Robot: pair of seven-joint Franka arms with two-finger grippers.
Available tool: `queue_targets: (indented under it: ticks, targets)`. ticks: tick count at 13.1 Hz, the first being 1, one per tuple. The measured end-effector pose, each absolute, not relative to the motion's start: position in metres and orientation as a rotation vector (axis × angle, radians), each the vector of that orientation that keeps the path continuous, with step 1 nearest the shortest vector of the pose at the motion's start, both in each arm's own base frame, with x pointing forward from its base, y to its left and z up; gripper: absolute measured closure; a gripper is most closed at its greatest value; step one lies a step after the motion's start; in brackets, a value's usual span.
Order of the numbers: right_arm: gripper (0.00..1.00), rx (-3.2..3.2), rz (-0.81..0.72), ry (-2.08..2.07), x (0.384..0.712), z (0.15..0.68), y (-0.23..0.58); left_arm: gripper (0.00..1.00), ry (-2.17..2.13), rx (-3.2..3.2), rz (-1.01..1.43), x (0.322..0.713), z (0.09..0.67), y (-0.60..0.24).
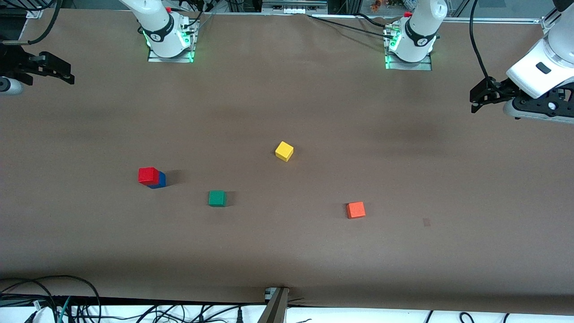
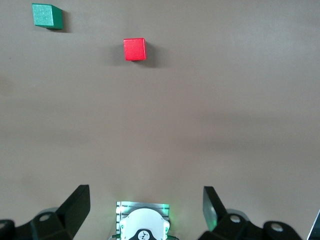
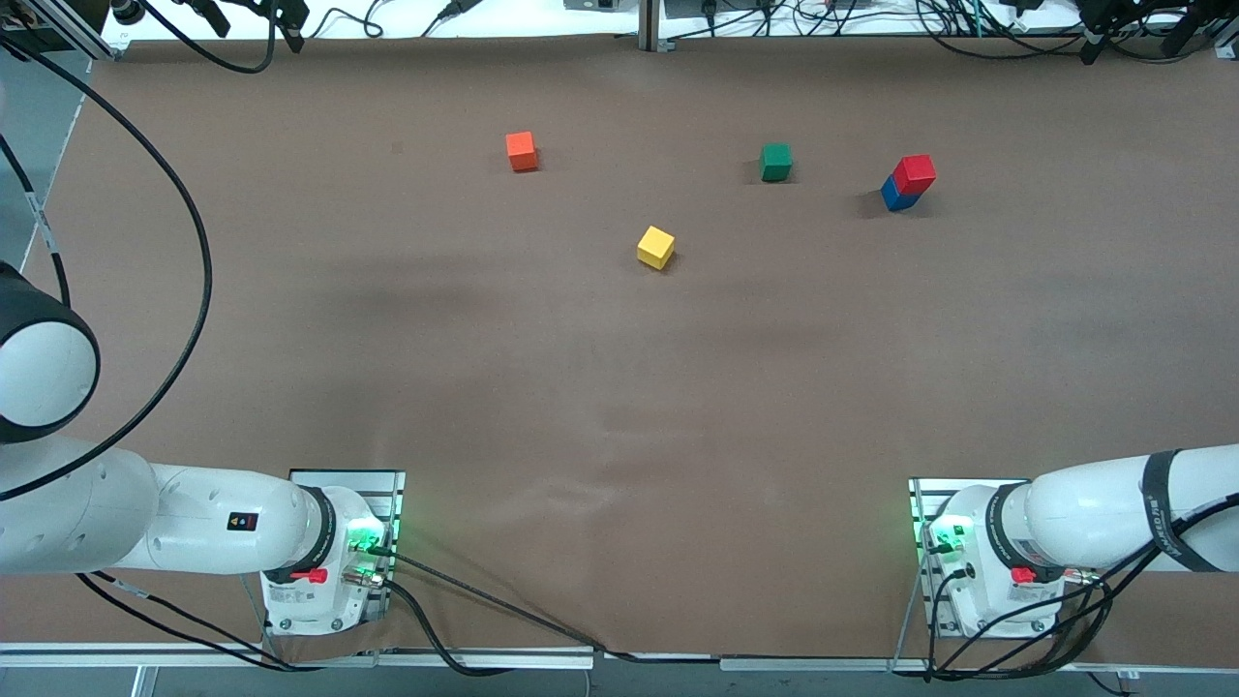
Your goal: Pass red block to right arm, stack on blue
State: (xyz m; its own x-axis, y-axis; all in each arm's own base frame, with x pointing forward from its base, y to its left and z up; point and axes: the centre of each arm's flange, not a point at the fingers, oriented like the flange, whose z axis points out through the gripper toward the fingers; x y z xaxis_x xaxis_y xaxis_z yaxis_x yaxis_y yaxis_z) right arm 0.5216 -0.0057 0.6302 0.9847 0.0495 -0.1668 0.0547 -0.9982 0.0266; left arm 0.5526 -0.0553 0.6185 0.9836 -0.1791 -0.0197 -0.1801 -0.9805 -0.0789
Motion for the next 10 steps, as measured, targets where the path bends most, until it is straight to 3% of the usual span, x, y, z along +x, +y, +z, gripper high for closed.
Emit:
queue_targets:
  ticks: [10]
  targets:
    - [0.0,3.099,-0.261,0.044,0.532,0.624,-0.018,0.0,0.277,-3.048,0.036,0.551,0.618,-0.056]
